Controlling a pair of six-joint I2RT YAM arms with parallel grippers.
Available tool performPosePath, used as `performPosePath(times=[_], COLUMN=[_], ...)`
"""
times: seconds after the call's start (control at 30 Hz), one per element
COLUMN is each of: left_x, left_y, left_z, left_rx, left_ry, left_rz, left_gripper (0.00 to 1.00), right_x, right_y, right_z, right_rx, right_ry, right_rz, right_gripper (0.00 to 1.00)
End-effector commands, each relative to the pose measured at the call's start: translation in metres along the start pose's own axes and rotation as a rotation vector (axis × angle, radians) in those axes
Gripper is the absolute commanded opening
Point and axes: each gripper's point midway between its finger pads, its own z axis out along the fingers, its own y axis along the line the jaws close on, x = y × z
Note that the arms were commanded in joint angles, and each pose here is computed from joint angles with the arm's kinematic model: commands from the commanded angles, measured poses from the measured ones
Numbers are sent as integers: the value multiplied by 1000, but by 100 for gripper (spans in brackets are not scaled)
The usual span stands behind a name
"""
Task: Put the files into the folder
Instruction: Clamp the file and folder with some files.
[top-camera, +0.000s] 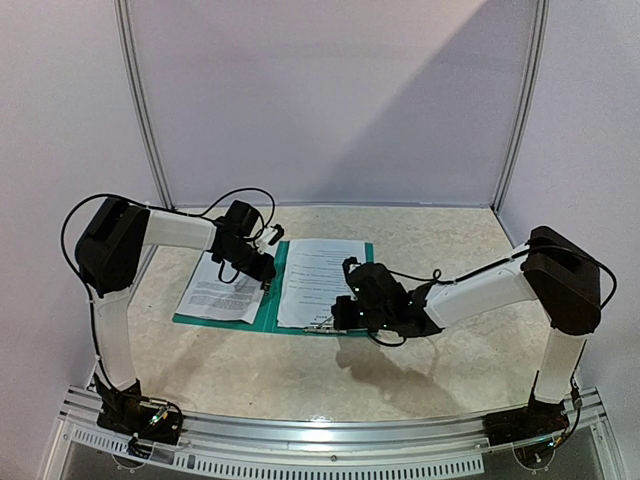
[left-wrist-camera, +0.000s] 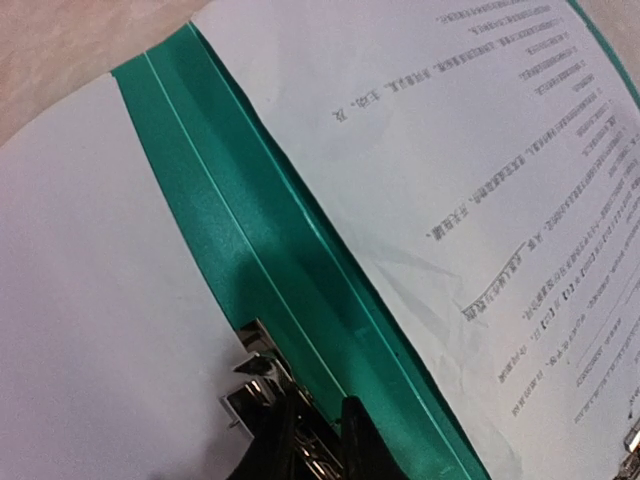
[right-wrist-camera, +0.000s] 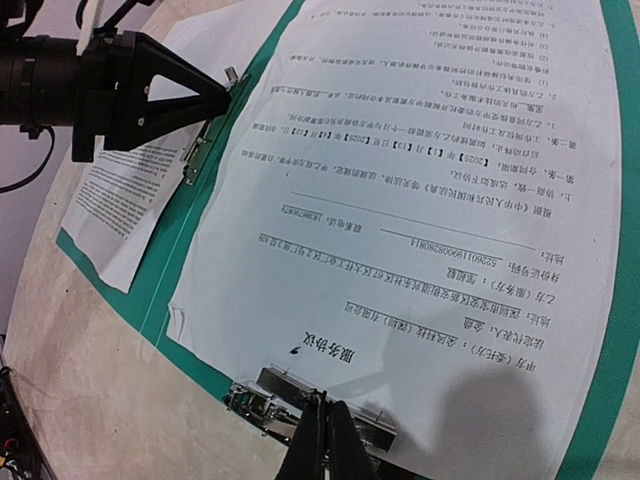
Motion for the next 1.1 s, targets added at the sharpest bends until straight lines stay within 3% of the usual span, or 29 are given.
performPosePath(times=[0.0,1.07], left_x=[93,93], left_y=[-35,-39], left_z=[27,28], left_rx=[146,166], left_ry=[284,269], left_rz=[-32,-27], left_gripper=[19,18], right_x=[47,119], right_y=[-29,-65], right_z=[13,7], right_rx=[94,247], right_ry=[105,159], right_rz=[10,82], right_gripper=[0,0])
